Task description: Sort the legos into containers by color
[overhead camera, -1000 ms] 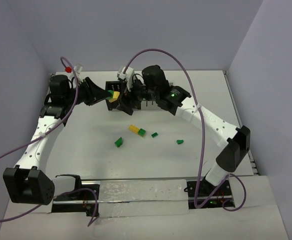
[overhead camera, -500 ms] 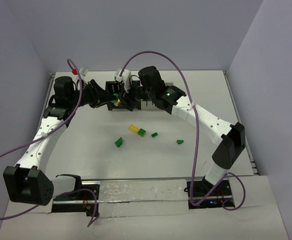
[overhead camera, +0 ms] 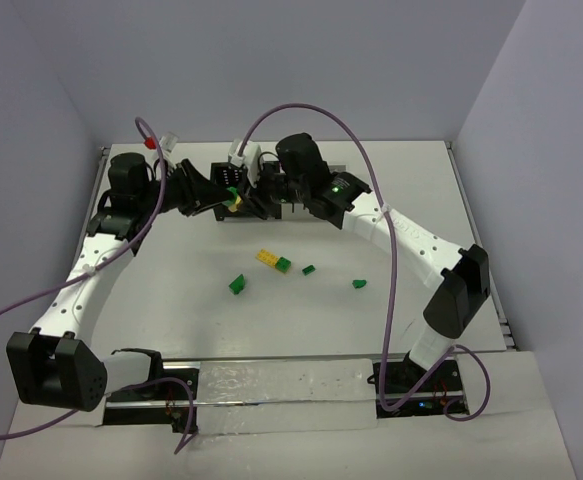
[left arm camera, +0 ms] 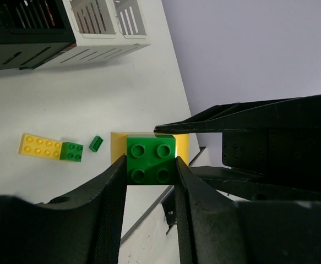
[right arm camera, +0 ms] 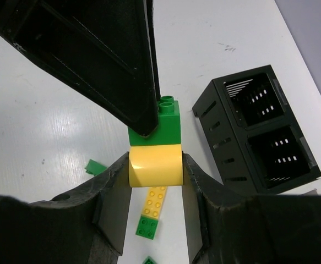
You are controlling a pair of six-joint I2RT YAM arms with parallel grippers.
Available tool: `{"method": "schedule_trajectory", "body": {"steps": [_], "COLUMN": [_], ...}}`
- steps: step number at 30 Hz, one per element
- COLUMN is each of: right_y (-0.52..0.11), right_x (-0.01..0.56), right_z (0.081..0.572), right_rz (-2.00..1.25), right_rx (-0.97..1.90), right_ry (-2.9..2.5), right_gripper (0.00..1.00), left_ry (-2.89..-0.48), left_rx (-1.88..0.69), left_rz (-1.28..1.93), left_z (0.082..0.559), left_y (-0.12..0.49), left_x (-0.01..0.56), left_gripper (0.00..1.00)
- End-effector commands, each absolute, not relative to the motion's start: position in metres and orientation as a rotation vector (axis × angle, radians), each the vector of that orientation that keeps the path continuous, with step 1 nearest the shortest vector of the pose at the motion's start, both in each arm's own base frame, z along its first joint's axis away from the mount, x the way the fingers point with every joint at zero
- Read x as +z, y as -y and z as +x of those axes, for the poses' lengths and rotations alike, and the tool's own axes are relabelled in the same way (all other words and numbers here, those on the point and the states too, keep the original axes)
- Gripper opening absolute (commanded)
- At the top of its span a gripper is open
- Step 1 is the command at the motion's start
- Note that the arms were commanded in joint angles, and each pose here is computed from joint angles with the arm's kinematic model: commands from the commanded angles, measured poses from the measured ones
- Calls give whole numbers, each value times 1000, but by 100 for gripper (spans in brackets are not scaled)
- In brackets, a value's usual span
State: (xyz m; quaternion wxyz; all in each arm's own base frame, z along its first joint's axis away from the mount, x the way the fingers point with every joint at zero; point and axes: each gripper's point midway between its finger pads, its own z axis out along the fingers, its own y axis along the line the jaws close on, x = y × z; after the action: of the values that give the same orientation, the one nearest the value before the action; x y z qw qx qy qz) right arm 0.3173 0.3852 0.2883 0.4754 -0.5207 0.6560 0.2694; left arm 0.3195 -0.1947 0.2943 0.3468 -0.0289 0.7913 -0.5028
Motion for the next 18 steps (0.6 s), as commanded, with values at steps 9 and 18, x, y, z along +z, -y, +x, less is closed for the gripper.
{"method": "schedule_trajectory", "body": {"steps": [9,18], "right_y": [-329,-258], "right_x": [254,265], "right_z": [313,343], "right_rz": [-1294,-1029], "right_rx": [534,463], "right_ry": [-1676,-1795], "right_gripper": [0,0], "left_ry": [-1796,-1750], "left_rx": [-1067,-759], "left_rz": [-28,226], "left_z": [400,457], "left_y": [158,235], "left_x": [355,329], "left_gripper": [0,0]}}
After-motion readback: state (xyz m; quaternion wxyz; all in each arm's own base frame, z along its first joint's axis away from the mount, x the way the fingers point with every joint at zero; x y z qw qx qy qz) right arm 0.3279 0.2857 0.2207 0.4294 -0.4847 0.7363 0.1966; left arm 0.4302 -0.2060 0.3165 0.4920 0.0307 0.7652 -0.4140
